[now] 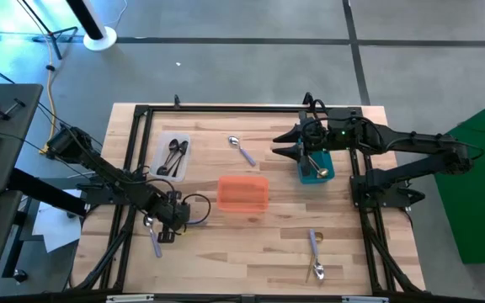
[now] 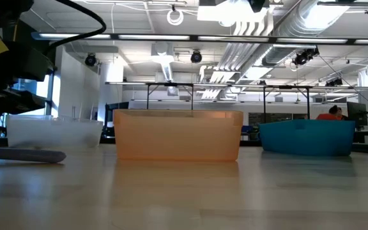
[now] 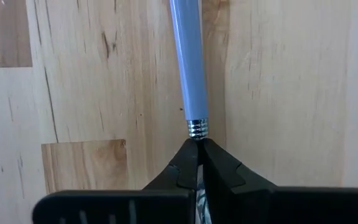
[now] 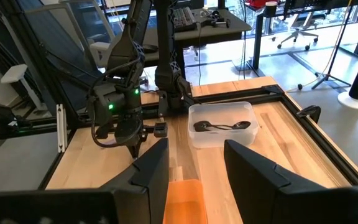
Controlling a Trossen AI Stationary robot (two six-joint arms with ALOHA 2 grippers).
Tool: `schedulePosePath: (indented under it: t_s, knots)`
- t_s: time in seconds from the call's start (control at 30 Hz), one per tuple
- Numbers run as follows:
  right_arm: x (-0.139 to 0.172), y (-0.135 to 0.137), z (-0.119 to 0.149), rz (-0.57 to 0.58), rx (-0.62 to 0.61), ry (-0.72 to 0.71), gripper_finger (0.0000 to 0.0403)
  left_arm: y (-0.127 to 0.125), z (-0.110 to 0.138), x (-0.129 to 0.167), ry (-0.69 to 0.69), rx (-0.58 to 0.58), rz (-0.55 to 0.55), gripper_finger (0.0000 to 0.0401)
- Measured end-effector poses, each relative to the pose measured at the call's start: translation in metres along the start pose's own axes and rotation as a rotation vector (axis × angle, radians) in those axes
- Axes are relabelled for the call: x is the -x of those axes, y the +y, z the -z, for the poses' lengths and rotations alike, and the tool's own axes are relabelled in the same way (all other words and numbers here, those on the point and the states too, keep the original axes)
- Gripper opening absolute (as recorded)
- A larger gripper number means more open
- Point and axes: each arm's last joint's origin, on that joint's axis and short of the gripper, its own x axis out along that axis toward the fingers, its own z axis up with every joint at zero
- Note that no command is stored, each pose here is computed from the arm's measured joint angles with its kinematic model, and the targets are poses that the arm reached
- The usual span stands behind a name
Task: Sort silverware by color (type)
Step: Put the bottom left violet spoon into the orange bin
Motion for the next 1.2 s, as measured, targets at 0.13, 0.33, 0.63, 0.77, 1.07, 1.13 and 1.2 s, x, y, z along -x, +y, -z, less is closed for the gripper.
schedulePosePath:
  t_s: [0.13,0.33,0.63,0.77,1.07,1.13,1.2]
  knots:
    - [0.0,0.0,0.0,0.0,0.0,0.0,0.014,-0.0003,0.0,0.0002,0.004,0.0,0.008,0.0001]
    - [0.0,0.0,0.0,0.0,0.0,0.0,0.014,-0.0004,-0.0001,0.0003,0.005,0.0,0.009,0.0001]
    - [0.0,0.0,0.0,0.0,0.0,0.0,0.014,-0.0004,-0.0001,0.0004,0.005,0.0,0.009,0.0001]
    - [0.0,0.0,0.0,0.0,0.0,0.0,0.014,-0.0004,-0.0001,0.0005,0.005,0.0,0.009,0.0001]
    - [0.0,-0.0001,0.0,0.0,0.0,0.0,0.014,-0.0004,-0.0001,0.0005,0.005,0.0,0.01,0.0]
    - [0.0,0.0,0.0,0.0,0.0,0.0,0.014,-0.0004,-0.0001,0.0005,0.005,0.0,0.01,0.0]
    - [0.0,0.0,0.0,0.0,0.0,0.0,0.014,-0.0004,-0.0001,0.0013,0.002,0.0,0.012,0.0]
